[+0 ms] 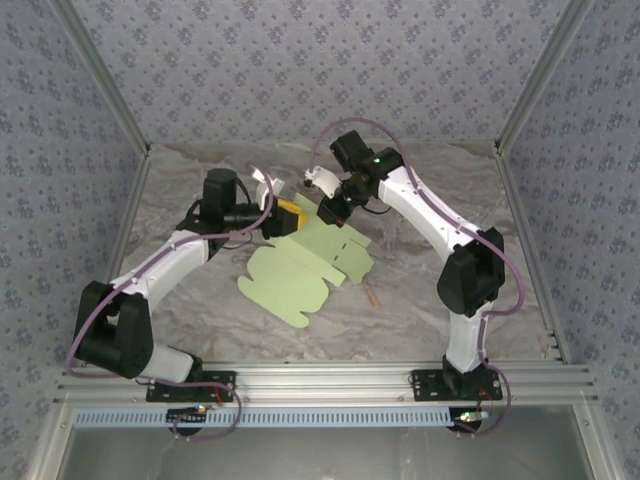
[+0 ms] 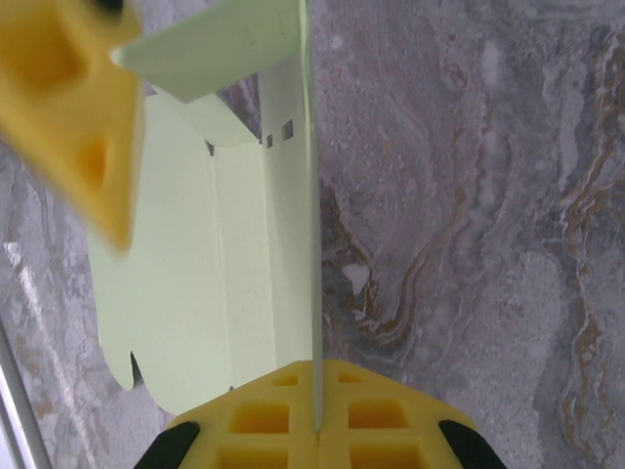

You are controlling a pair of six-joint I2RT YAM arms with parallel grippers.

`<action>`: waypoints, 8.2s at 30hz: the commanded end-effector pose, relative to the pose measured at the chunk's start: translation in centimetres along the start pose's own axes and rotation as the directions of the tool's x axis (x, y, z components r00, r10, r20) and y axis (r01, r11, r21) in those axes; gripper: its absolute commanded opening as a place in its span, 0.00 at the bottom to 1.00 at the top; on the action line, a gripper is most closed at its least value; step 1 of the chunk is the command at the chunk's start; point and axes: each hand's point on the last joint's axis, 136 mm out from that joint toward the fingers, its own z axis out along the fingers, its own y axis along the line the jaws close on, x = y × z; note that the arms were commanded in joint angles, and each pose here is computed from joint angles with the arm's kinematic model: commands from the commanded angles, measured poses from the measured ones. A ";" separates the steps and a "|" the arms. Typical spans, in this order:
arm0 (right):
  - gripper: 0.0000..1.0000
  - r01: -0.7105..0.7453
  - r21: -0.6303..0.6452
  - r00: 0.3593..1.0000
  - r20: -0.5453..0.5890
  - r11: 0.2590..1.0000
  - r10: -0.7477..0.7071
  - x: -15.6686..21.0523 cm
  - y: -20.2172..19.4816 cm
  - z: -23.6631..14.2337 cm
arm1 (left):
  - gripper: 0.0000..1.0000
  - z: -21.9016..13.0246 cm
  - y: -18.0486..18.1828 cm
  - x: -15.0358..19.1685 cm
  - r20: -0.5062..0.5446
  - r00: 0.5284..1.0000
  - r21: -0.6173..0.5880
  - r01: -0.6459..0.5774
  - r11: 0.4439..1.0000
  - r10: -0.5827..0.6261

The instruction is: Fold the paper box

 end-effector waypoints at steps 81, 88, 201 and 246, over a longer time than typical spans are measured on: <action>0.00 -0.141 0.024 0.990 -0.006 0.990 0.141 -2.8 0.5 0.9 | 0.15 -0.7 0.2 -1.5 -0.113 0.985 -0.032 -0.135 0.990 0.130; 0.00 -0.078 -0.026 0.997 -0.011 0.997 0.078 -2.4 1.5 0.5 | 0.25 -0.6 2.1 -1.4 -0.129 0.982 -0.122 -0.155 0.980 0.139; 0.00 0.012 -0.069 1.000 0.026 0.998 -0.010 -1.9 2.8 -1.7 | 0.02 -2.2 4.0 -0.7 -0.118 0.985 -0.237 -0.152 0.960 0.127; 0.00 -0.340 0.050 0.936 0.110 0.939 0.333 -5.8 -0.4 -0.7 | 0.06 -0.4 2.3 -0.4 -0.017 0.986 -0.311 -0.163 0.936 0.166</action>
